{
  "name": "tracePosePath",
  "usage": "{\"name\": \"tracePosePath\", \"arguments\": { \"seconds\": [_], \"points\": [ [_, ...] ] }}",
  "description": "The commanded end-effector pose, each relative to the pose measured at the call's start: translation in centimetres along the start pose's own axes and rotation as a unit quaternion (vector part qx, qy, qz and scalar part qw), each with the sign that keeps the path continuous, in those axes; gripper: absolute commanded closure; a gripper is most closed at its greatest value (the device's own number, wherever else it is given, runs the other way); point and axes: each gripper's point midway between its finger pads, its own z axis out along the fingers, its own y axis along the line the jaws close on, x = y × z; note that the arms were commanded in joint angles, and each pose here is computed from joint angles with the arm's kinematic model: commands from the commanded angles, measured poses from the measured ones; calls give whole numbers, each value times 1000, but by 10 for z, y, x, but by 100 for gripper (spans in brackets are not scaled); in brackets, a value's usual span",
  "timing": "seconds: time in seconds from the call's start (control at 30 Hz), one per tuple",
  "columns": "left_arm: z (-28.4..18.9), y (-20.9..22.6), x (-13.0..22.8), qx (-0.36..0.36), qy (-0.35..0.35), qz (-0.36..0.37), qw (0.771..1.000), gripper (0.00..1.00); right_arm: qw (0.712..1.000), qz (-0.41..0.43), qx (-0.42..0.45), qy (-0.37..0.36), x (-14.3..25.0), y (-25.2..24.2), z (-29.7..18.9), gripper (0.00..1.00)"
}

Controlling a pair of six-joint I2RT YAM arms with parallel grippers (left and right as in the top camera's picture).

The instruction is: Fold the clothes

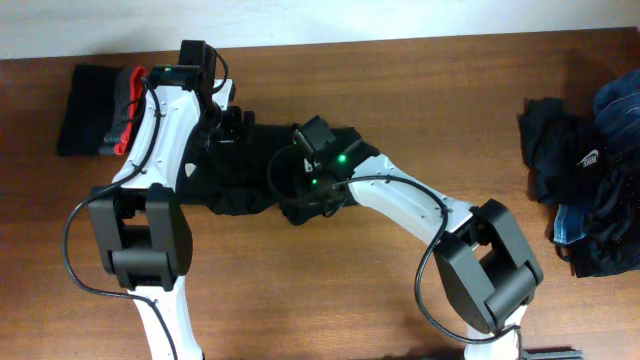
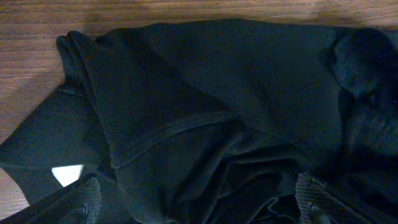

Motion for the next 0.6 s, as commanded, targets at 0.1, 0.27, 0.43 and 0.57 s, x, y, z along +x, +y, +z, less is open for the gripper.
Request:
{"name": "tracePosePath", "arguments": {
  "seconds": [0.1,0.27,0.43,0.57],
  "points": [
    [-21,-1,-11,-1,-29,8,1000,0,996,-84,-11,-19,-12,10,0,28],
    [-21,-1,-11,-1,-29,8,1000,1,991,-124,-47,-37,-28,23,-26,22],
    [-21,-1,-11,-1,-29,8,1000,1,980,-159,-65,-96,-57,44,-70,20],
    [-21,-1,-11,-1,-29,8,1000,1,983,-152,-30,-101,-61,32,-72,20]
  ]
}}
